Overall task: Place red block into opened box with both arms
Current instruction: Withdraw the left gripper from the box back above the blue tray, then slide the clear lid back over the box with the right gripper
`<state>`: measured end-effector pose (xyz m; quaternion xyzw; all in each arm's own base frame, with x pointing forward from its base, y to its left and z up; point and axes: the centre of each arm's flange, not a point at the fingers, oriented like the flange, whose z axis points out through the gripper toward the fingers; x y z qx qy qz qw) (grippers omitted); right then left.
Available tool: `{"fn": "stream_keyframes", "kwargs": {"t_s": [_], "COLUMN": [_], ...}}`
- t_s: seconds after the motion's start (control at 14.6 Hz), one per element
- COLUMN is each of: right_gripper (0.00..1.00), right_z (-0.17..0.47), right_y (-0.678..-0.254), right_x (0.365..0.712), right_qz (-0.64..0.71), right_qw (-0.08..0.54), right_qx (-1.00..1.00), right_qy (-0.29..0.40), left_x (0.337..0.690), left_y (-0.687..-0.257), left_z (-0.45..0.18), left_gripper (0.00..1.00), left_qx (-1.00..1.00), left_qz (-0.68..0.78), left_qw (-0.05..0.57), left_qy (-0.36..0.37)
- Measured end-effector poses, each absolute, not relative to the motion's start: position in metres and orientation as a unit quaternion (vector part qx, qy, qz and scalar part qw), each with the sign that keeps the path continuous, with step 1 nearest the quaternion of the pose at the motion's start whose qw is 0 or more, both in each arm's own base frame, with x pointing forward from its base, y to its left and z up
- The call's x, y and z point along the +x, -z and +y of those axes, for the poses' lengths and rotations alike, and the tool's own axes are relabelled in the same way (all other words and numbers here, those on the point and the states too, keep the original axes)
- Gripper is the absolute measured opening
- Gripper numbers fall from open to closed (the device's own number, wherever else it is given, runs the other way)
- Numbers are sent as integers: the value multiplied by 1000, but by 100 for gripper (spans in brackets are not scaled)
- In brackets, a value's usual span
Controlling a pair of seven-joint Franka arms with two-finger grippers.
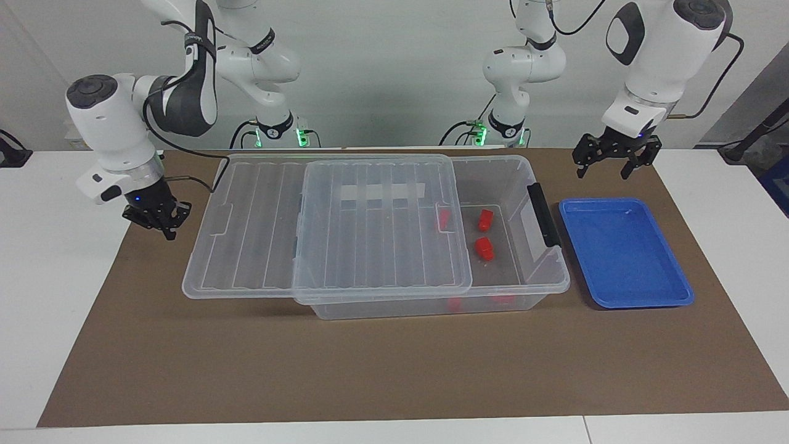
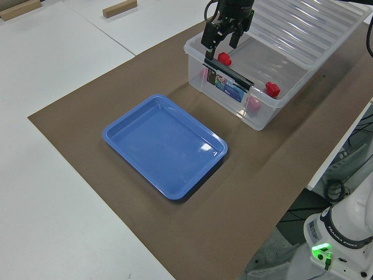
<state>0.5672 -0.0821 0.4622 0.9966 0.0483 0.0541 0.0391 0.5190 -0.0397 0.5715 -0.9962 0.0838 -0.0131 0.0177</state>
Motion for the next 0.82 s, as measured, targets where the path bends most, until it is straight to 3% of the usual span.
{"fn": "stream_keyframes", "kwargs": {"t_s": [0.34,0.82], "right_gripper": [1,1], "right_z": [-55,3], "right_y": [-458,-457], "right_x": [573,577], "right_qz": [60,64], "right_qw": [21,7], "right_qx": [996,995], "right_qy": [-65,-70], "left_x": [534,532], "left_y": [-575,-613], "left_z": [-50,-49], "left_gripper": [100,100], "left_qx": [-996,-996], "left_qz": [87,85], "left_qw": [13,12], "left_qy": [-29,-6]}}
